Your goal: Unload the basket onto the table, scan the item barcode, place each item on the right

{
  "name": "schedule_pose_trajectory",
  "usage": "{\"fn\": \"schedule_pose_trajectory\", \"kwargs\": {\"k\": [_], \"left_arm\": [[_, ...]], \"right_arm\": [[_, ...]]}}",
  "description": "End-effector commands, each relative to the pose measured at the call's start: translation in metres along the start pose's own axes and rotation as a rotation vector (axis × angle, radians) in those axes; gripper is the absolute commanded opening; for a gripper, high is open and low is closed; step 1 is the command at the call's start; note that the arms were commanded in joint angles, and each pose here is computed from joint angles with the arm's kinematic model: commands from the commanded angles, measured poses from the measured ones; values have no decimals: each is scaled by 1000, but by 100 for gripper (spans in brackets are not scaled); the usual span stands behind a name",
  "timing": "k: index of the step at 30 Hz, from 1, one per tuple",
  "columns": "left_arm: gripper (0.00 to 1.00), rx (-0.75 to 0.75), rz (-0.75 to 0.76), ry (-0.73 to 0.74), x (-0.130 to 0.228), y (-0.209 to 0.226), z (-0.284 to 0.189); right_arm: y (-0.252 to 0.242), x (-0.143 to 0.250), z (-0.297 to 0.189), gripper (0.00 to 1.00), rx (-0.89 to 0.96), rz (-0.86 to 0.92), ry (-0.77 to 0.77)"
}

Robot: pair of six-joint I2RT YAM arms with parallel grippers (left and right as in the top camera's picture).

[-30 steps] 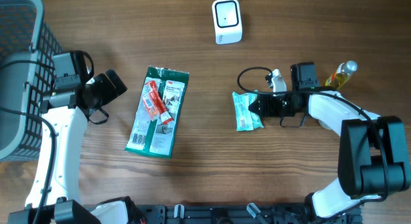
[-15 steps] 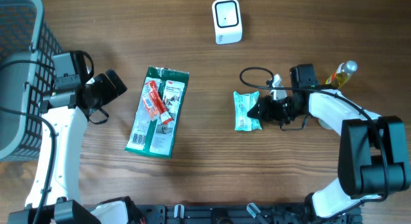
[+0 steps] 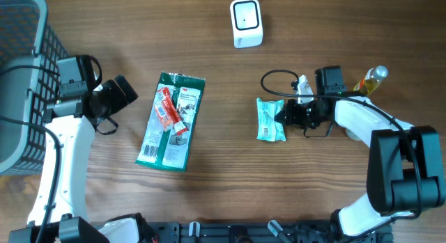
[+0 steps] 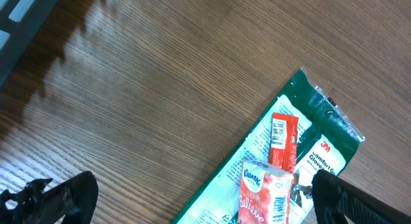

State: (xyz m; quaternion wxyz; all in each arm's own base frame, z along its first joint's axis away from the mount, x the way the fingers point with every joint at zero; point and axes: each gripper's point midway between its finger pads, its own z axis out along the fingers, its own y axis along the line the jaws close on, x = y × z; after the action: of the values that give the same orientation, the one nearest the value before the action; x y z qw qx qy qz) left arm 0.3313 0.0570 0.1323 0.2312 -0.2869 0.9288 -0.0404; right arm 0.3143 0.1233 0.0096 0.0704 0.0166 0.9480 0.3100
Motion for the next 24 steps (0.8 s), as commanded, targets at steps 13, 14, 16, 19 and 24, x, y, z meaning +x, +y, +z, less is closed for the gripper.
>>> {"fn": "schedule_pose_trajectory", "kwargs": {"k": [13, 14, 16, 19, 24], "left_arm": [[100, -10, -2, -4, -2, 2, 1], [100, -10, -2, -4, -2, 2, 1], [100, -10, -2, -4, -2, 2, 1], [100, -10, -2, -4, -2, 2, 1], [100, -10, -2, -4, -2, 2, 1]], "right_arm": [[-3, -13, 5, 45, 10, -85, -44], [-4, -10, 7, 46, 7, -83, -41], [-4, -7, 8, 48, -1, -79, -35], [-5, -6, 9, 48, 0, -73, -33], [-2, -5, 9, 40, -20, -70, -27]]}}
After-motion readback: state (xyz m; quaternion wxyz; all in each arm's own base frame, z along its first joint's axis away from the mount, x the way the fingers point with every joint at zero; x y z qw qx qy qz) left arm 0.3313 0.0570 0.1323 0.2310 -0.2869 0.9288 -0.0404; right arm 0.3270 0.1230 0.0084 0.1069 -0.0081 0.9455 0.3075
